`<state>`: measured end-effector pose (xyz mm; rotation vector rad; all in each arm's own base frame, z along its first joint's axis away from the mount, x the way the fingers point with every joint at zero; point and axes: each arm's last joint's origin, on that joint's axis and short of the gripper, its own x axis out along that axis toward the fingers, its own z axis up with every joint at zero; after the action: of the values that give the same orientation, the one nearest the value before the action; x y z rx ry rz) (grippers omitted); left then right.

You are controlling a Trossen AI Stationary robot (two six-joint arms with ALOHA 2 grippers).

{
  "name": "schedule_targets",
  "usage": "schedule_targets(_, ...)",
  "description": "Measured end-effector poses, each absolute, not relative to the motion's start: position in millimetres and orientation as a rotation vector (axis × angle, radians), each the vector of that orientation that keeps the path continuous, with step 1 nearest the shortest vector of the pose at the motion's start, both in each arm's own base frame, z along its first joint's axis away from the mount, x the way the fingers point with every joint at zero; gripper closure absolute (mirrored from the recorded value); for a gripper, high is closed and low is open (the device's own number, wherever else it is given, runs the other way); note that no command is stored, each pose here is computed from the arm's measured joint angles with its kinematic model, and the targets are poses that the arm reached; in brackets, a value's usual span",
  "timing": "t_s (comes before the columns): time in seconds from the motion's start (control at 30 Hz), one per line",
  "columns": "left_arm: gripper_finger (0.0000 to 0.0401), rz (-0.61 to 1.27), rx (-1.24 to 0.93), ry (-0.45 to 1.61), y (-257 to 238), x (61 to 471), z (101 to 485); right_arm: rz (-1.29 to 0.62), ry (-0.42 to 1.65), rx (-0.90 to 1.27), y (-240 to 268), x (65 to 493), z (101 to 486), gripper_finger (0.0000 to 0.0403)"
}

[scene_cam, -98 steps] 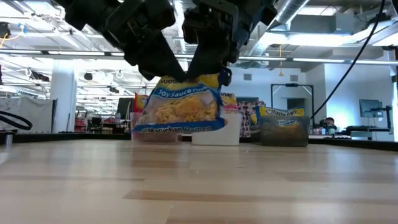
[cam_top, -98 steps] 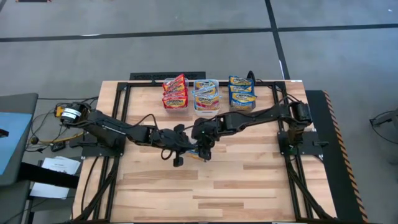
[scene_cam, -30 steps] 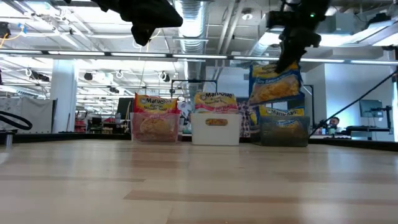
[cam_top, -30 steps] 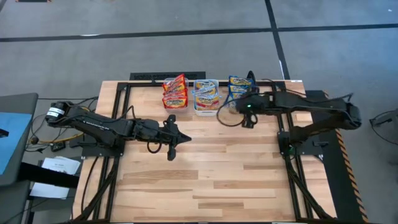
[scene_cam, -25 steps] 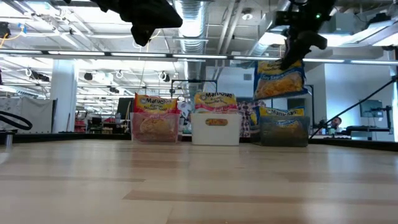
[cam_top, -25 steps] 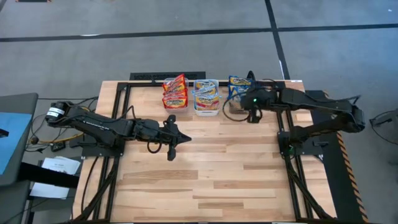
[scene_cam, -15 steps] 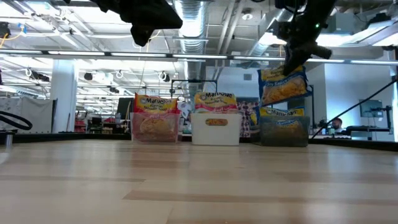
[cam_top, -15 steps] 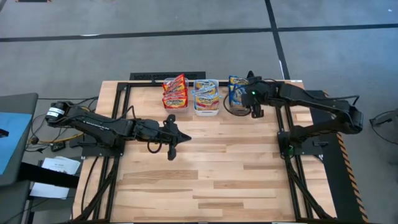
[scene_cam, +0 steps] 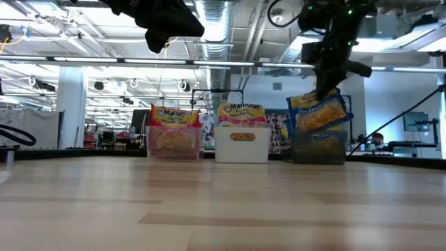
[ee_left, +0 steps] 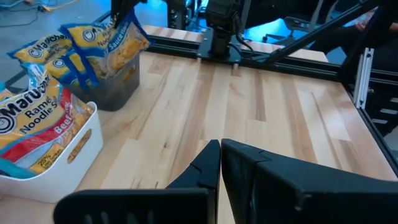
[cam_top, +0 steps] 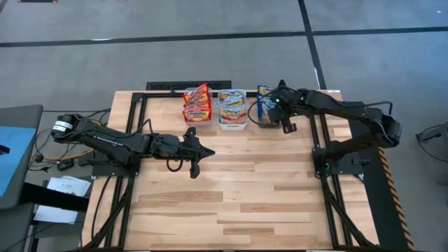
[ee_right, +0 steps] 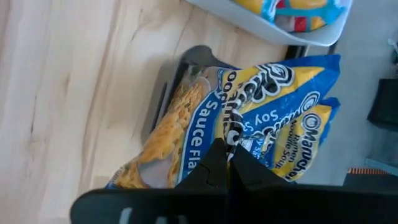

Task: Sort Maruchan noodles
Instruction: Put the blue noodle pack into the black bin

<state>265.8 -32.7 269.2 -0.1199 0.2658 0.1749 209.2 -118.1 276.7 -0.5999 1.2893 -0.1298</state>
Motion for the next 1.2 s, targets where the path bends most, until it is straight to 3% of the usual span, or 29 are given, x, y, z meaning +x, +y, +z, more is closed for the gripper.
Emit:
schedule_targets(0.4,0.0401,0.178,-0.118,0.274,-33,266,268,-0.182,1.405,-0.585,-137,224,252,0.0392)
schedule_targets(0.67,0.0401,0.179,-0.112,0.297,-33,265,266,-0.323,1.479,-0.526,-142,229,241,0.0341)
schedule_targets(1.2,0.0401,0.184,-0.149,0.288,-33,265,267,-0.402,1.412,-0.479,-137,219,272,0.0294)
